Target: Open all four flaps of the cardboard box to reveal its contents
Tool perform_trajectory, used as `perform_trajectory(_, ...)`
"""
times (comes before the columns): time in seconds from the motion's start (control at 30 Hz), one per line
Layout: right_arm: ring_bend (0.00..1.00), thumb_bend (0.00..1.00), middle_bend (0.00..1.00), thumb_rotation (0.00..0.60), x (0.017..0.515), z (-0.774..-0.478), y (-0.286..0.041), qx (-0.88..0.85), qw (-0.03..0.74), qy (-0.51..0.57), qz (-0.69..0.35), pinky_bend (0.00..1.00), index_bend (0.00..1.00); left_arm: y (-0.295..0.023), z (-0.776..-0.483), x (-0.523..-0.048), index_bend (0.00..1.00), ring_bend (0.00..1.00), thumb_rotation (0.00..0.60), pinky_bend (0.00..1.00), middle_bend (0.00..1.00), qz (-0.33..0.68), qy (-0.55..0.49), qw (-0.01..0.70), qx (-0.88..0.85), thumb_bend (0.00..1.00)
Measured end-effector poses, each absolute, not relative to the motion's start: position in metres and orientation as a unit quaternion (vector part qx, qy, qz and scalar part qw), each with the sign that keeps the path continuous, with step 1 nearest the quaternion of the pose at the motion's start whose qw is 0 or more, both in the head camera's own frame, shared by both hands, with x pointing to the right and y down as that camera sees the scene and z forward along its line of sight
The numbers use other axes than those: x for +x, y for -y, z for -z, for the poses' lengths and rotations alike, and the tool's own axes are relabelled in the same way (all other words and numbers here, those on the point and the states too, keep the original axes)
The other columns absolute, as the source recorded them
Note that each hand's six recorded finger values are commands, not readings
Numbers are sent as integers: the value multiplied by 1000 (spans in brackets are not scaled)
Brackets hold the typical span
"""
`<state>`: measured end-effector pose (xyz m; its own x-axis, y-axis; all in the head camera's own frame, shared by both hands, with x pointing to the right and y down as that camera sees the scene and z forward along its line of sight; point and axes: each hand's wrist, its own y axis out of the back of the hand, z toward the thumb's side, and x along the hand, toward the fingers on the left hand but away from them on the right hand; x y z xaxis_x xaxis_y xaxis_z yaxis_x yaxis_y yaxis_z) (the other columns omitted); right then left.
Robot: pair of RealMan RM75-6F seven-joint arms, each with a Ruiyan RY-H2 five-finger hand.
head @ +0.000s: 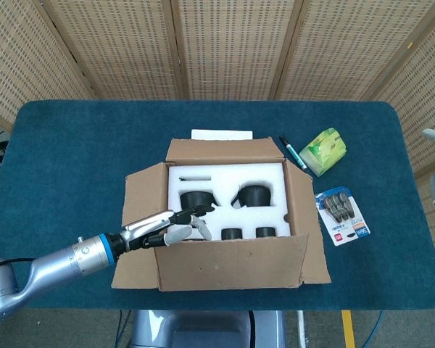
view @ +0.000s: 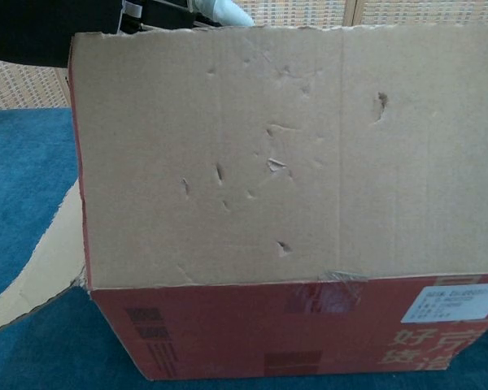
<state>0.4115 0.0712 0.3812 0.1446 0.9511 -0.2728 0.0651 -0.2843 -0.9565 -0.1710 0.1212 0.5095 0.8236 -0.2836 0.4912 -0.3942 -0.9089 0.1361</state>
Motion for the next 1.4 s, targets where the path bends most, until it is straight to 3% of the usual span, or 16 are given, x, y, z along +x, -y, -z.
perform_trajectory(0.43,0,672,206,600,413,-380,-72,-617,434,410,-512,1,118,-130,-499,-170,189,0,98,0,0,-187,147,170,956,425)
perform_trajectory(0.7,0,672,206,600,414,-378,-73,-615,436,411,-513,0,118,-139,-493,-165,160,0,94,0,0,-158,127,240,949,425)
perform_trajectory(1.4,0,672,206,600,417,-375,-75,-614,436,415,-511,0,119,-199,-465,-159,120,0,90,0,0,-113,-34,377,919,431)
